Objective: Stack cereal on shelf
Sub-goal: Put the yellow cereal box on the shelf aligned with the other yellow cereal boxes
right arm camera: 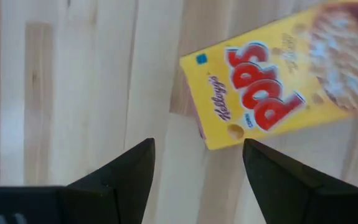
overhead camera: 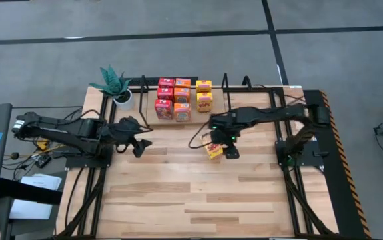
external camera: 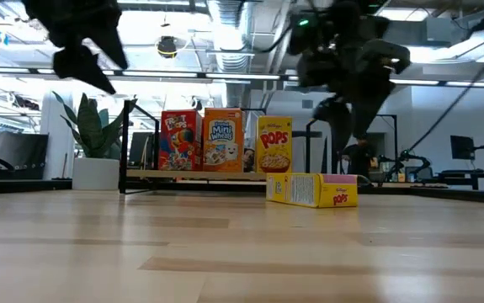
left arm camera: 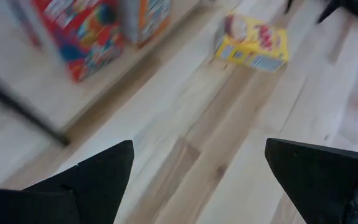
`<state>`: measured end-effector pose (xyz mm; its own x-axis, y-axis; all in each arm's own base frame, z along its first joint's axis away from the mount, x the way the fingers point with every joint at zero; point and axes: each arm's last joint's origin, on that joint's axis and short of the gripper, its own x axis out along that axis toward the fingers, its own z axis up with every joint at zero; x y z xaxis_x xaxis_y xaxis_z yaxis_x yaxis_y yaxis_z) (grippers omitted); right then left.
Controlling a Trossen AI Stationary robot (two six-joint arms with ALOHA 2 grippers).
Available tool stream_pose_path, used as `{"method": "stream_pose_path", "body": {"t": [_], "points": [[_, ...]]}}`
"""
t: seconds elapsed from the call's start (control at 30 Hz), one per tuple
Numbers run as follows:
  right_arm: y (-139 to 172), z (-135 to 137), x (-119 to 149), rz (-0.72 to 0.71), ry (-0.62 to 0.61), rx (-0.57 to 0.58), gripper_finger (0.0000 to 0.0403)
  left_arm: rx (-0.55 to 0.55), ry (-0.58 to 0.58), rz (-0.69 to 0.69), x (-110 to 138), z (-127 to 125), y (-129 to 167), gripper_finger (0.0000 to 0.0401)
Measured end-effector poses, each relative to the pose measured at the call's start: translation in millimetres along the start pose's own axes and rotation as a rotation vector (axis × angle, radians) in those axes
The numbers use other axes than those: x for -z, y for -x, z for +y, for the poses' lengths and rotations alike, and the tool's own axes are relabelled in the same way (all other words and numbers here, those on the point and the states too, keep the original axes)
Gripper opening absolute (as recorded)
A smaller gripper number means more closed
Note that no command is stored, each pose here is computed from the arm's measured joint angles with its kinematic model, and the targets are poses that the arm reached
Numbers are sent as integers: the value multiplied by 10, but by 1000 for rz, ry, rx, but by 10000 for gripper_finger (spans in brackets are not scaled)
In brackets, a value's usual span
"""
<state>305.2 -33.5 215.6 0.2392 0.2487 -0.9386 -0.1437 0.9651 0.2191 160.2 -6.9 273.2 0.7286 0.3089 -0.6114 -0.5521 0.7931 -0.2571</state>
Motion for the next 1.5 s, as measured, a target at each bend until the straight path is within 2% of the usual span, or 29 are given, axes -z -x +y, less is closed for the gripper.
{"method": "stream_pose_path", "body": {"t": [0.2,0.3,0.57,0.73,1.0,1.17,1.33,1.5], "points": [[-26,101,308,-304,-151,91,232,25,-54,-59,-80,-163,-226,355],[-108,124,408,-382,-188,153,201,37,-80,-96,-118,-248,-359,355],[-410,88,503,-349,-212,153,112,48,-68,-81,-166,-305,-792,355],[-502,151,487,-318,-196,137,85,54,-68,-84,-164,-333,-1007,355],[-568,406,454,-317,-115,94,75,166,-53,-137,-135,-462,-1440,354],[-476,518,402,-405,-109,62,75,296,-29,-169,-59,-556,-1745,354],[-413,657,480,-363,-84,45,75,265,-3,-159,29,-555,-2002,344],[-430,769,511,-336,-91,22,75,229,-30,-177,-57,-601,-2197,313]]}}
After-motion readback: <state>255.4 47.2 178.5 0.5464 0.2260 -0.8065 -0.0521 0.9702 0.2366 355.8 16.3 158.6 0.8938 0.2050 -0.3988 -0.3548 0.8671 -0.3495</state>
